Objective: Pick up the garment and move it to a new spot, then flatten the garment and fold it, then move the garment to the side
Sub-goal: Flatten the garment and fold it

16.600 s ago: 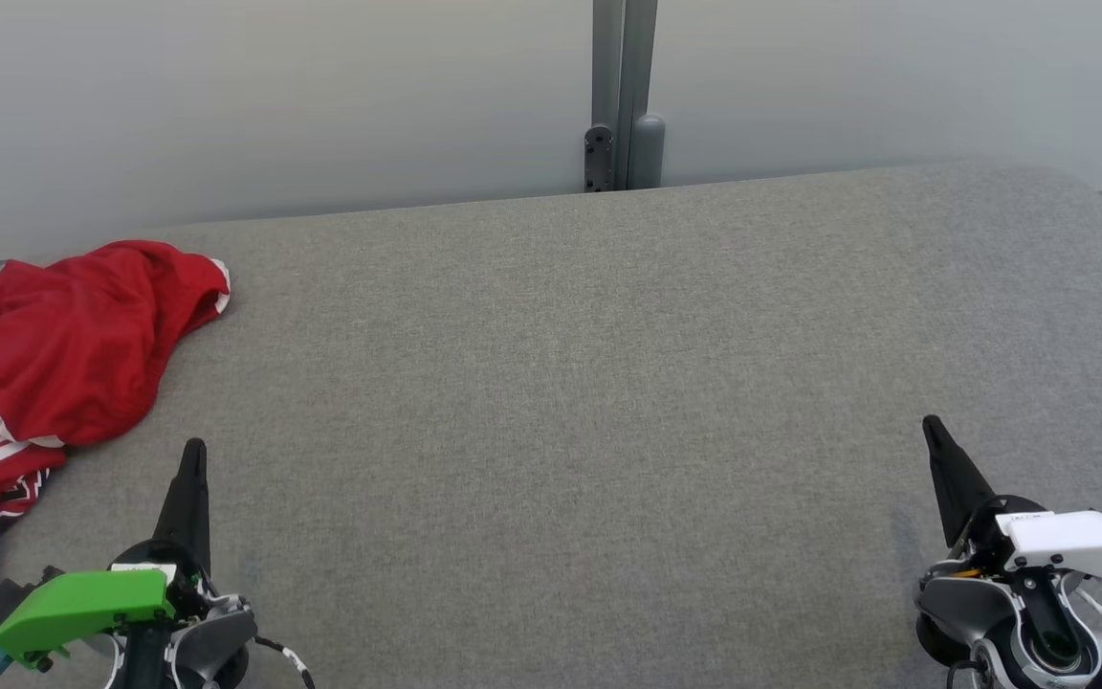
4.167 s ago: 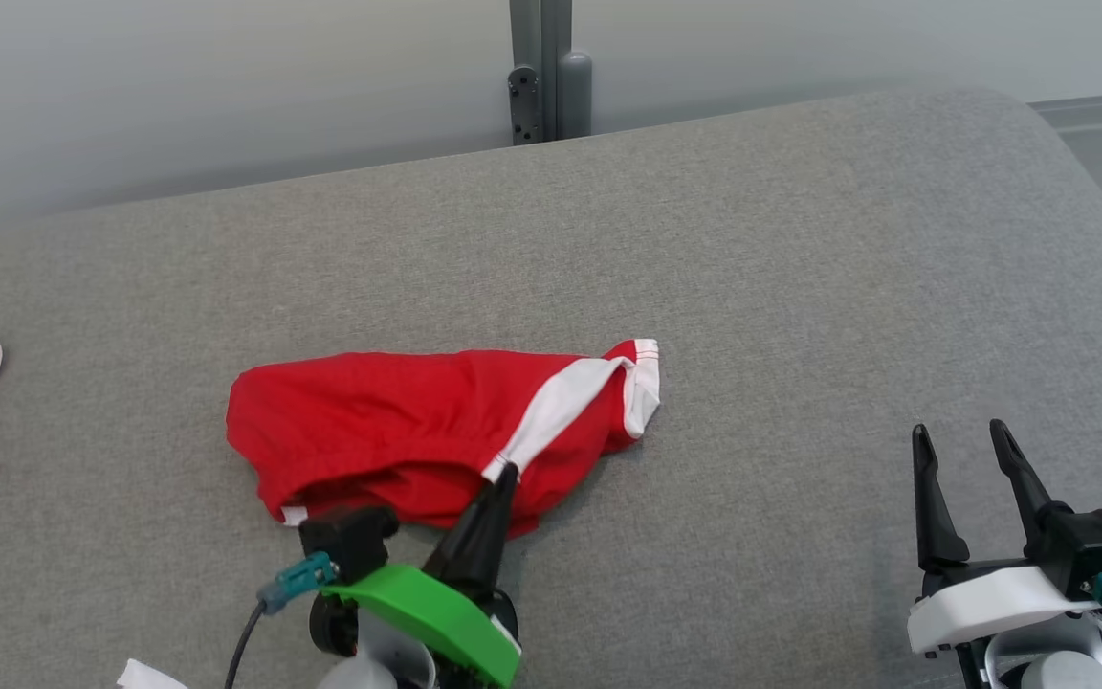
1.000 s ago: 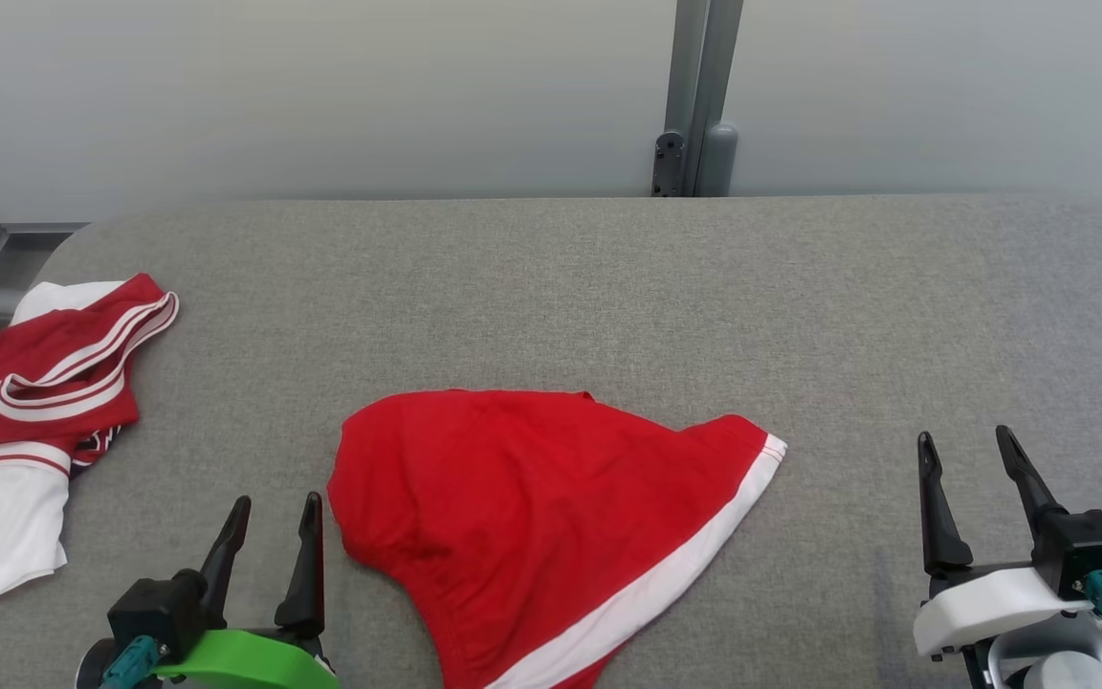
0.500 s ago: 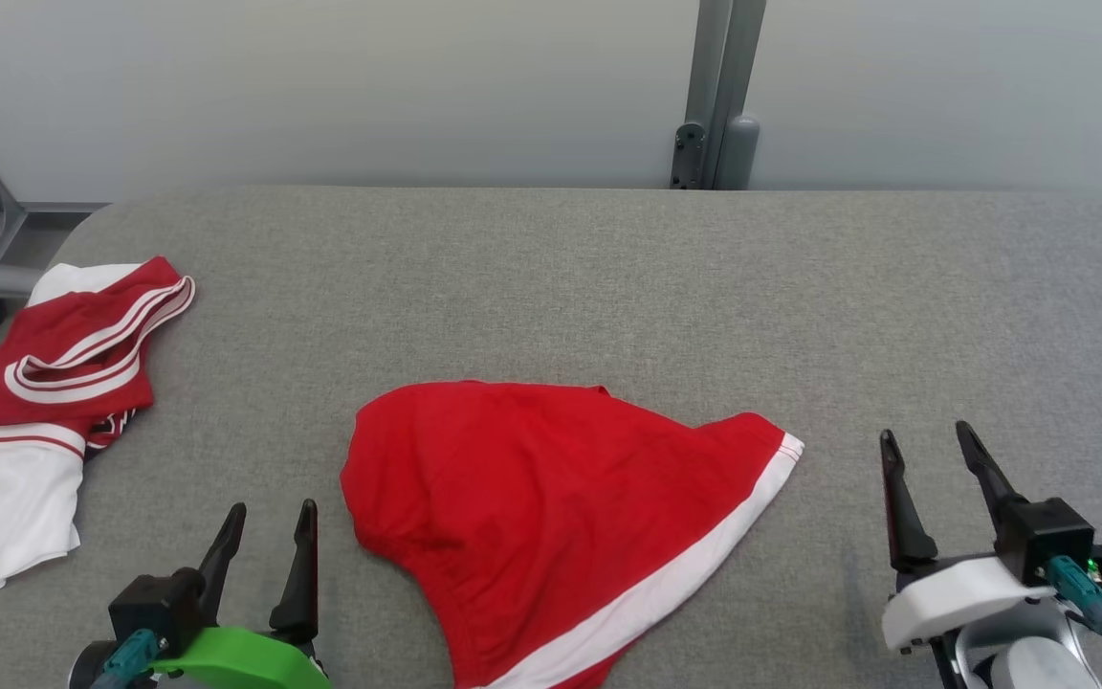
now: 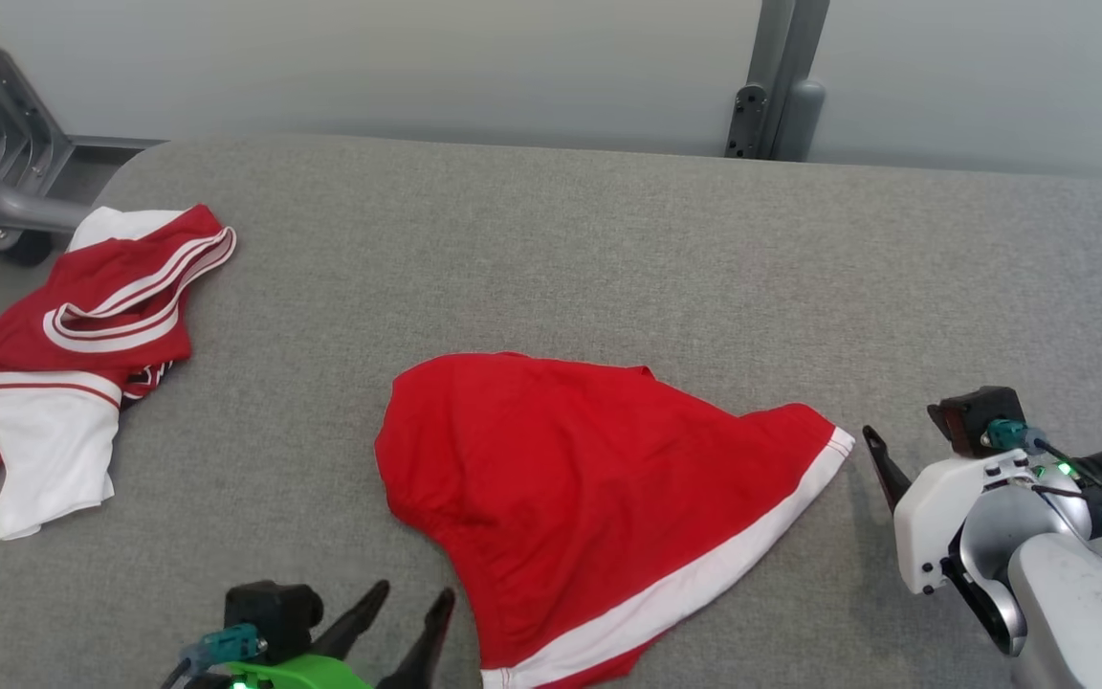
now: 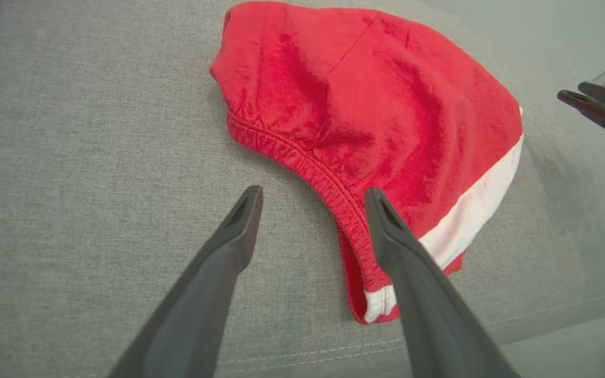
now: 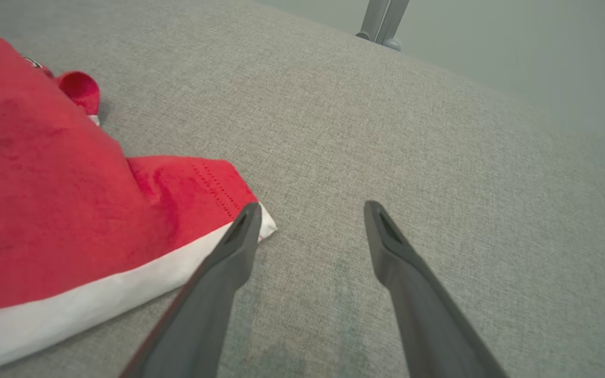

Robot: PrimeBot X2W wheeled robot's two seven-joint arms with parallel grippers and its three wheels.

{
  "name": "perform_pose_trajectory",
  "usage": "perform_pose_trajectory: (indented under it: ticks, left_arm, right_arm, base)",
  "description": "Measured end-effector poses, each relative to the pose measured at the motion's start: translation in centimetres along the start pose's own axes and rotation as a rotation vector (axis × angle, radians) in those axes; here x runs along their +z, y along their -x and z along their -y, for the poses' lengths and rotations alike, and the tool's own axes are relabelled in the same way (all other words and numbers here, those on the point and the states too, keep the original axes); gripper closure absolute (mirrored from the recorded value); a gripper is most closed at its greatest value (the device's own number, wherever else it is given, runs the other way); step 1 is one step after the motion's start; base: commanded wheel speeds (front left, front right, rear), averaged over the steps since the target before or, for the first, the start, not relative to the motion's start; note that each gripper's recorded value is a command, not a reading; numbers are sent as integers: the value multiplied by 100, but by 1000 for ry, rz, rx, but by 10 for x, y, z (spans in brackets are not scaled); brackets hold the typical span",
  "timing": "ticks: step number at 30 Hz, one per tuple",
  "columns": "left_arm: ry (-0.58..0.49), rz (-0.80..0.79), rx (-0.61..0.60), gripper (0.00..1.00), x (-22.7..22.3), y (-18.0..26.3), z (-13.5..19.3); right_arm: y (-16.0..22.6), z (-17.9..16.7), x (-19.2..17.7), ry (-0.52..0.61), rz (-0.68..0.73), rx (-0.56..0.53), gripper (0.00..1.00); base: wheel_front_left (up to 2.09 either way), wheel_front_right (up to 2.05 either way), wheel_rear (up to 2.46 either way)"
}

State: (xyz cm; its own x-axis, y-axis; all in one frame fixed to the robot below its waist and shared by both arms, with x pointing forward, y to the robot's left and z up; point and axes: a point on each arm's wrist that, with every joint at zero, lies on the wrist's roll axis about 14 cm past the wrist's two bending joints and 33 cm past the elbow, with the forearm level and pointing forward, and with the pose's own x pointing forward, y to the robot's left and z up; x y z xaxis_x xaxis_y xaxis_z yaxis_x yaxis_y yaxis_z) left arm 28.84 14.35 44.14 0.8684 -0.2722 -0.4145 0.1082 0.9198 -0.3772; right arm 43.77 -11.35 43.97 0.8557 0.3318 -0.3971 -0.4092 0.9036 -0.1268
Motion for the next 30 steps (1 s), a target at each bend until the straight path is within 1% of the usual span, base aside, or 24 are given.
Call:
perform_pose_trajectory:
  ticks: [3, 5, 9, 12, 19, 26, 30]
  left_arm:
    - [27, -34, -33, 0, -5, 2, 10]
    - [41, -73, -43, 0, -14, 1, 13]
    - [94, -155, -93, 0, -33, -2, 30]
    - [113, -202, -97, 0, -45, -2, 30]
    - [125, -254, -111, 0, -58, -5, 32]
    - [182, -340, -75, 0, -82, -4, 19]
    - [191, -343, -70, 0, -85, -10, 17]
  right_arm:
    - [-10, -2, -7, 8, -46, 20, 0]
    - [-17, -11, -13, 7, -79, 53, 0]
    - [-27, -29, -26, 7, -131, 117, 0]
    - [-30, -37, -35, 6, -160, 145, 0]
    - [-33, -36, -40, -5, -169, 147, 0]
    - [-34, -35, -44, -16, -175, 145, 0]
    - [-34, -36, -45, -18, -178, 148, 0]
  base:
    - [0, 0, 0]
    - [0, 0, 0]
    - [0, 0, 0]
    - [0, 0, 0]
    - [0, 0, 0]
    - [0, 0, 0]
    - [0, 0, 0]
